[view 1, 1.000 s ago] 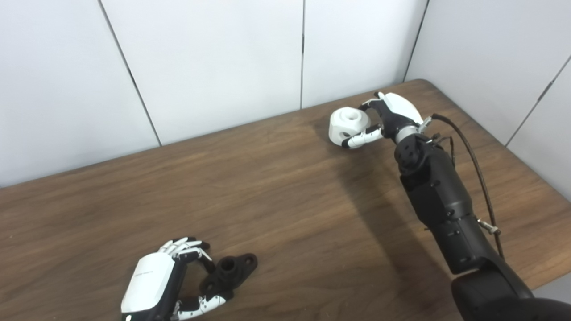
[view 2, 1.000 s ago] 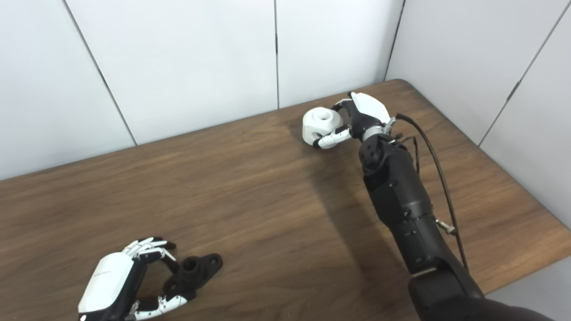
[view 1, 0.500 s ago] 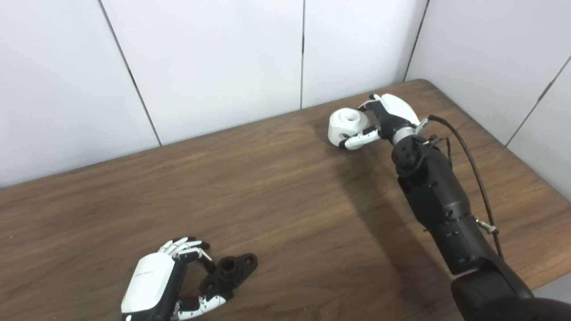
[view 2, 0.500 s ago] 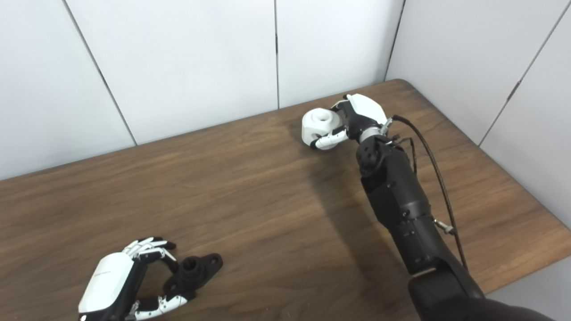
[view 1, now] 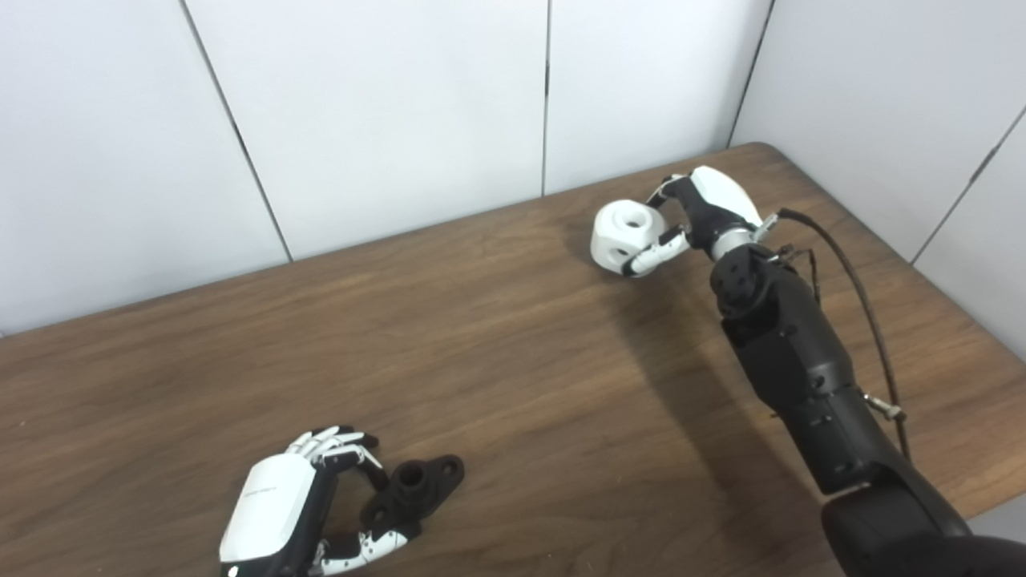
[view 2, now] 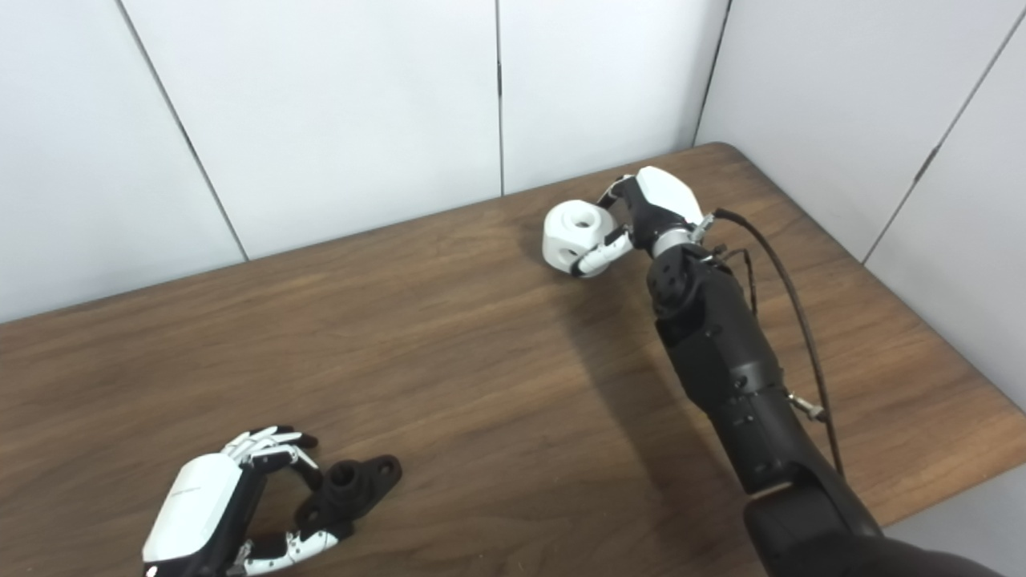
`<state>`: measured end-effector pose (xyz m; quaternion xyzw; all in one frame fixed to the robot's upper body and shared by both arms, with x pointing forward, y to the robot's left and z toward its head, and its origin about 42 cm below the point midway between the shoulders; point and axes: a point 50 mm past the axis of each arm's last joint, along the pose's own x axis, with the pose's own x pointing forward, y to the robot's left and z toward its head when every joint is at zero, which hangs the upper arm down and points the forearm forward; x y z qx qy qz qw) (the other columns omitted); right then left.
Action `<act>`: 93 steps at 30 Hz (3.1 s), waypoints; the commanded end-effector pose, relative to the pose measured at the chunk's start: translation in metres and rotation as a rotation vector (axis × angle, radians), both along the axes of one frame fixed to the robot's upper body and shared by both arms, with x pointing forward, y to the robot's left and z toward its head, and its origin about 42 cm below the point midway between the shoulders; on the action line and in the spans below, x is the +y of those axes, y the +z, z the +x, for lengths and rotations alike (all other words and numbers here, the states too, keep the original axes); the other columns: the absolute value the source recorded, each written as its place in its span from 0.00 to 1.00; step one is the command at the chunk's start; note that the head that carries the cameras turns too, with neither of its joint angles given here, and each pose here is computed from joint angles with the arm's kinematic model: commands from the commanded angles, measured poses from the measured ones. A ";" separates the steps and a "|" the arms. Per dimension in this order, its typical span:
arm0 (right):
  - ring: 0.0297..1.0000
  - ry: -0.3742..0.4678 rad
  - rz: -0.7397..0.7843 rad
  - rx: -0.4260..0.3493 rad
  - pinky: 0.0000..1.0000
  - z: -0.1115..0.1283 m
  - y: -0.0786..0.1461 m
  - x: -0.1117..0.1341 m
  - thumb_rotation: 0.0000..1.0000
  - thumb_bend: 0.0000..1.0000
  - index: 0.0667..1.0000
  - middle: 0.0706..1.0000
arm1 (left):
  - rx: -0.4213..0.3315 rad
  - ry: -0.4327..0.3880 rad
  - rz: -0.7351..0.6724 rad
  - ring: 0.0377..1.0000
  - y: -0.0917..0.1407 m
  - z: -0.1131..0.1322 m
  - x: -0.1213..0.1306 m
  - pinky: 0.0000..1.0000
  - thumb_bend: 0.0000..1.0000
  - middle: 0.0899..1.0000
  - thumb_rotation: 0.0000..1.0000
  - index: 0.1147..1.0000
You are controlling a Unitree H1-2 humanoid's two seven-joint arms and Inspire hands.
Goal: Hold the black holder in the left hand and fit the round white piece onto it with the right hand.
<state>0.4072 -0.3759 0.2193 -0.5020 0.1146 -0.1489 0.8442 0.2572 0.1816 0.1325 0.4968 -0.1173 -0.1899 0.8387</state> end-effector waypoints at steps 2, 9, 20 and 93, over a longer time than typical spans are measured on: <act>1.00 0.008 -0.040 -0.099 1.00 0.006 0.026 -0.004 0.14 0.53 0.45 0.86 | 0.035 0.003 0.036 0.84 -0.005 -0.005 0.002 0.90 0.52 0.74 0.04 0.42; 1.00 0.011 -0.047 -0.106 1.00 0.005 0.027 -0.006 0.14 0.52 0.45 0.85 | 0.030 0.000 0.033 0.85 -0.006 -0.005 0.000 0.90 0.52 0.74 0.05 0.42; 0.99 0.098 -0.066 -0.142 1.00 -0.008 0.040 0.005 0.14 0.52 0.45 0.85 | 0.030 0.001 0.044 0.85 -0.007 -0.005 -0.004 0.91 0.52 0.74 0.05 0.42; 0.92 0.811 0.214 0.027 0.84 -0.131 0.057 0.198 0.14 0.53 0.44 0.81 | 0.018 0.015 0.063 0.89 -0.008 -0.003 -0.048 0.99 0.52 0.76 0.05 0.42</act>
